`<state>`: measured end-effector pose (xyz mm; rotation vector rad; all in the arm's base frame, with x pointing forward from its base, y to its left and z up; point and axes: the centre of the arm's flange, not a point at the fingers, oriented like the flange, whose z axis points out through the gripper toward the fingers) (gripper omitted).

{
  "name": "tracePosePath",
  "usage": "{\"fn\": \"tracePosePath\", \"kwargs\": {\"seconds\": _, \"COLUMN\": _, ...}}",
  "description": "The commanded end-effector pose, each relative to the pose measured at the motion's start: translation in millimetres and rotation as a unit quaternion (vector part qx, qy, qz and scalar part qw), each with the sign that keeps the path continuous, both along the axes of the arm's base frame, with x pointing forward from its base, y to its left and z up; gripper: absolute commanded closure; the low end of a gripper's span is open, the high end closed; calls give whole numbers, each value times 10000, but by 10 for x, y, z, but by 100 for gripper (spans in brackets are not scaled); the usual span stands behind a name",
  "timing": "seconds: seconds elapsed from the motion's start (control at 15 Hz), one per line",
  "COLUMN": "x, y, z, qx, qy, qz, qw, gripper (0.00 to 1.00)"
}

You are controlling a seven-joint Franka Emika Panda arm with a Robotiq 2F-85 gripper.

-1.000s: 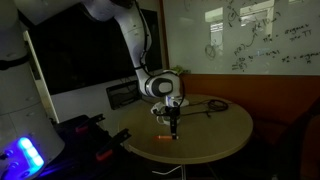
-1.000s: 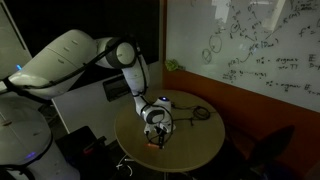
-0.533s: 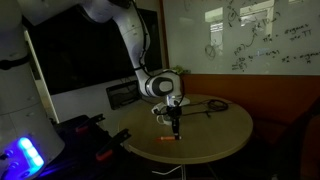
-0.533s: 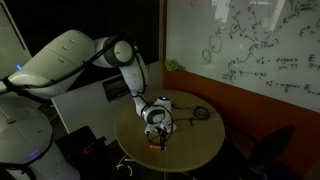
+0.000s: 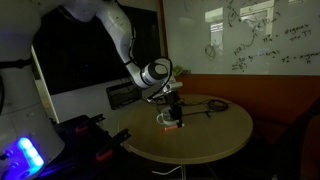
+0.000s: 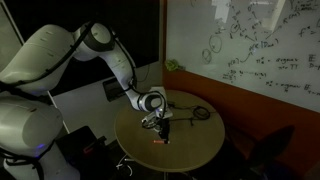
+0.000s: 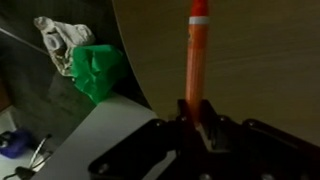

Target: Put the marker in the mug

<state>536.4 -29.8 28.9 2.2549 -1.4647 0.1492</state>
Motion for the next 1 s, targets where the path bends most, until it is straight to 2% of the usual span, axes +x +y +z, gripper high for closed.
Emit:
{"fn": "tracePosePath", "kwargs": {"seconds": 0.0, "x": 45, "y": 329, "z": 326, "qx": -720, "qy": 20, "qz": -282, "qw": 9970, "gripper": 95}}
{"fn": "tracePosePath", "kwargs": {"seconds": 0.2, "x": 220, "y": 700, "z": 490, "qx": -1391, "qy": -250, "qz": -388, "qw": 9892, "gripper": 95}}
{"fn": "tracePosePath", "kwargs": {"seconds": 0.4, "x": 401, "y": 1019, "z": 623, "qx": -2006, "qy": -886, "qz": -499, "qw": 9744, "gripper": 95}}
{"fn": "tracePosePath", "kwargs": {"seconds": 0.8, "x": 786, "y": 1393, "z": 559, "qx": -2622, "qy": -1809, "qz": -764, "qw": 9448, "gripper": 95}}
{"fn": "tracePosePath", "kwargs": {"seconds": 0.93, "x": 863, "y": 1480, "z": 443, "qx": -2704, "qy": -1942, "qz": -766, "qw": 9398, "gripper": 95}}
